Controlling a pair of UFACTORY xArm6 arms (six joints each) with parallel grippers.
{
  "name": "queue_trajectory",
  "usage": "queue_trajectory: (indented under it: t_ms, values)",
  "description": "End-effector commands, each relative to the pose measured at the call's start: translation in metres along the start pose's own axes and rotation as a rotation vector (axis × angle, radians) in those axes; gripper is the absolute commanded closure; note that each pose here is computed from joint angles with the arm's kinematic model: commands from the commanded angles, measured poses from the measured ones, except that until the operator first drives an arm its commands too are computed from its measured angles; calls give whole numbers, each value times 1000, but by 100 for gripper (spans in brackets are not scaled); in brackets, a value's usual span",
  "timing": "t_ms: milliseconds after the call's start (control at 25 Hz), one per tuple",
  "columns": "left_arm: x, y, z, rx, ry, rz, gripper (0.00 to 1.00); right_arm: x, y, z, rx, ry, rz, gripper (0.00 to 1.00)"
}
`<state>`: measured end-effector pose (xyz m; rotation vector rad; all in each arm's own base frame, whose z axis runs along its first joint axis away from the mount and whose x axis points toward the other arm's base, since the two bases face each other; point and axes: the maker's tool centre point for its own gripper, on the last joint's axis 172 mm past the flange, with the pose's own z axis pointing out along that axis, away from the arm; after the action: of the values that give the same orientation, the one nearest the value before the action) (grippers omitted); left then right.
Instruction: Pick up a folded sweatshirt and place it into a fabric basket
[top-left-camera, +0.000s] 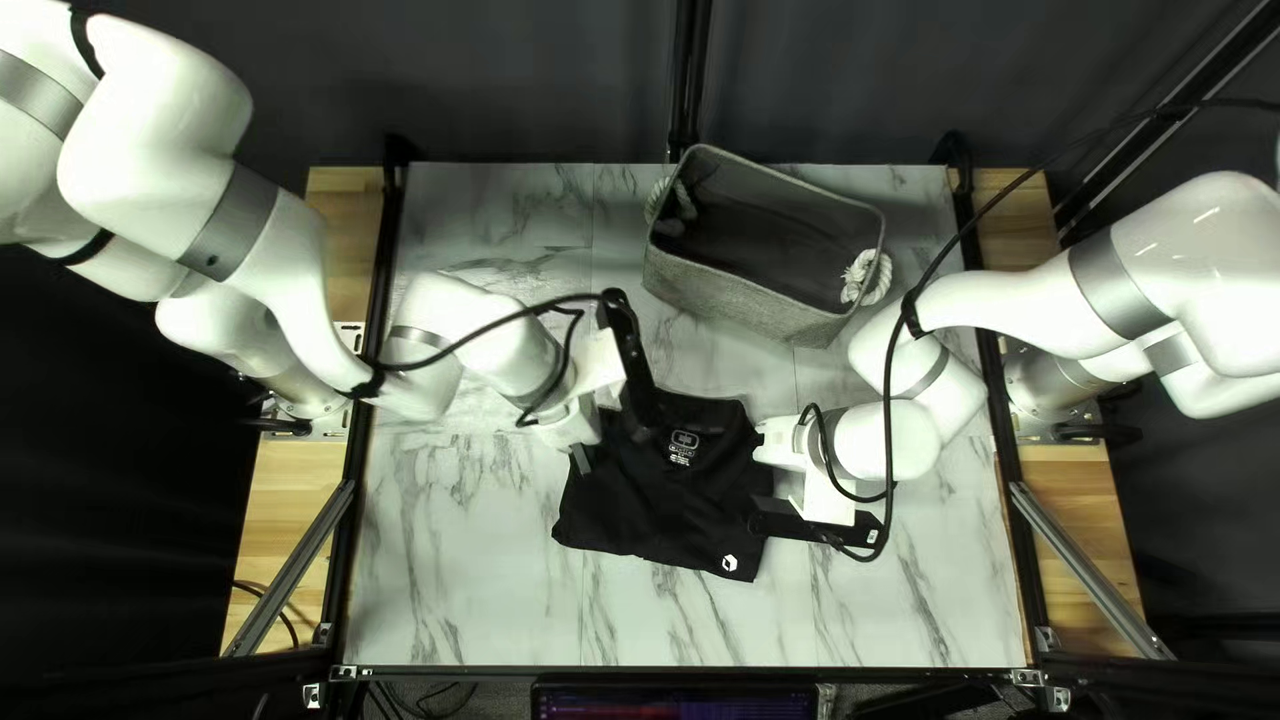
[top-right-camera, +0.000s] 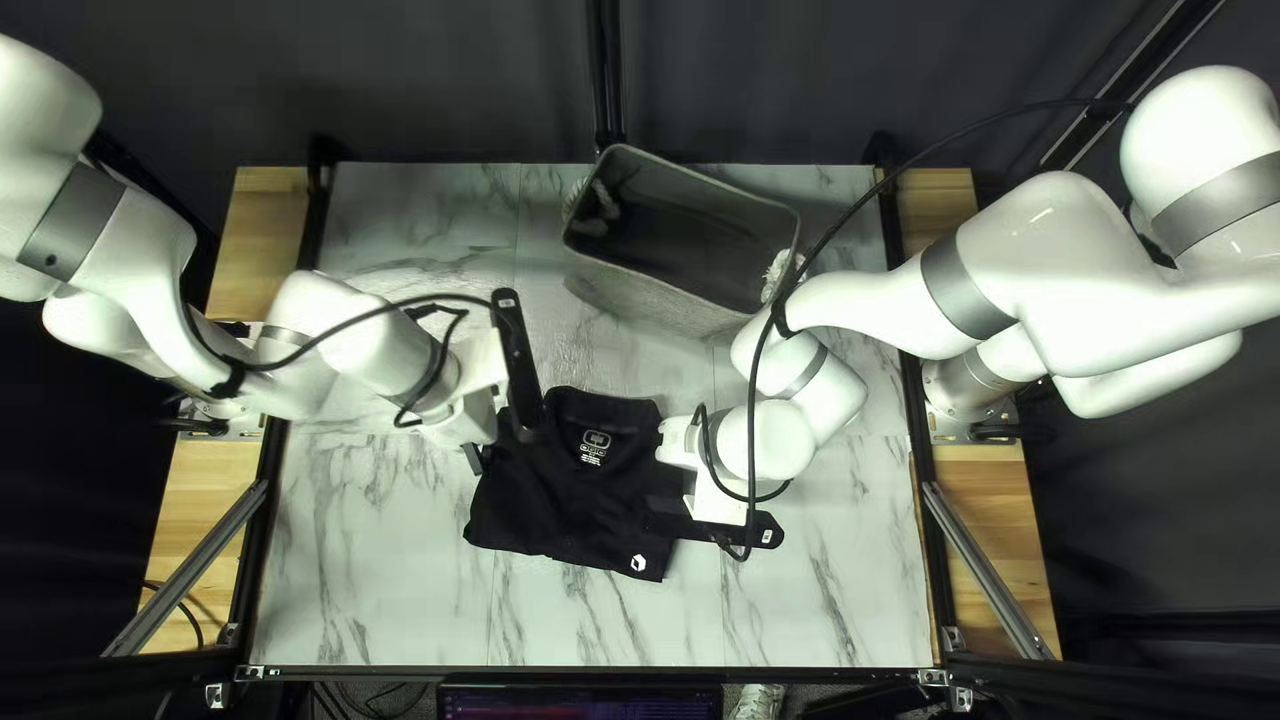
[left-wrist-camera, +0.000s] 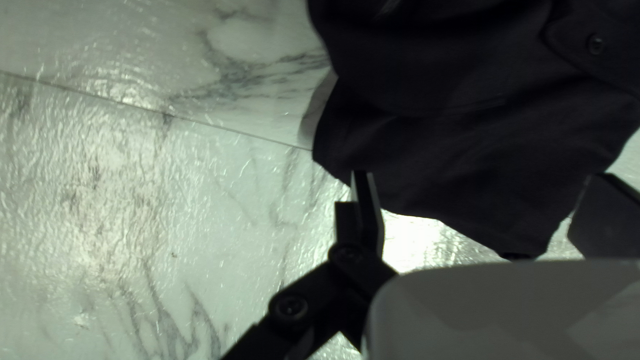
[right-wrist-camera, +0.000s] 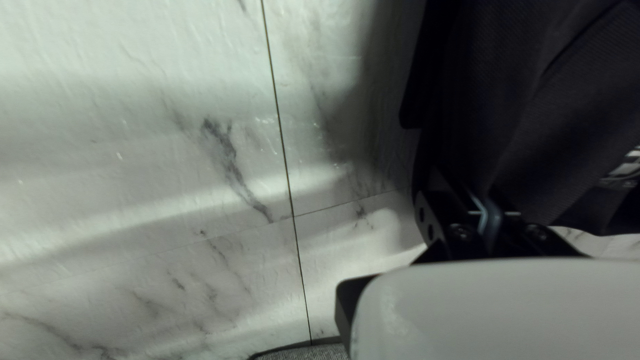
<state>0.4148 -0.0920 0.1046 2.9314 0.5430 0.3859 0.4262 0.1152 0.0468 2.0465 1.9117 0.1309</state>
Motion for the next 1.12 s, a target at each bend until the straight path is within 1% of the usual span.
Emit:
queue_trajectory:
  t_ms: [40, 200, 400, 800, 1120]
  values:
    - [4, 2, 19, -49, -3, -56, 0, -2, 0, 2, 2, 1, 2, 100]
    - [-4, -5, 28, -78, -1, -76, 0, -1, 2, 6, 7, 2, 2, 100]
    - [-15, -8, 38, -89, 8, -82, 0, -1, 0, 5, 7, 3, 3, 100]
    - [-19, -20, 65, -83, 15, -82, 0, 0, -2, 3, 4, 1, 1, 100]
    - [-18, -28, 72, -64, 18, -76, 0, 1, -1, 4, 5, 1, 1, 100]
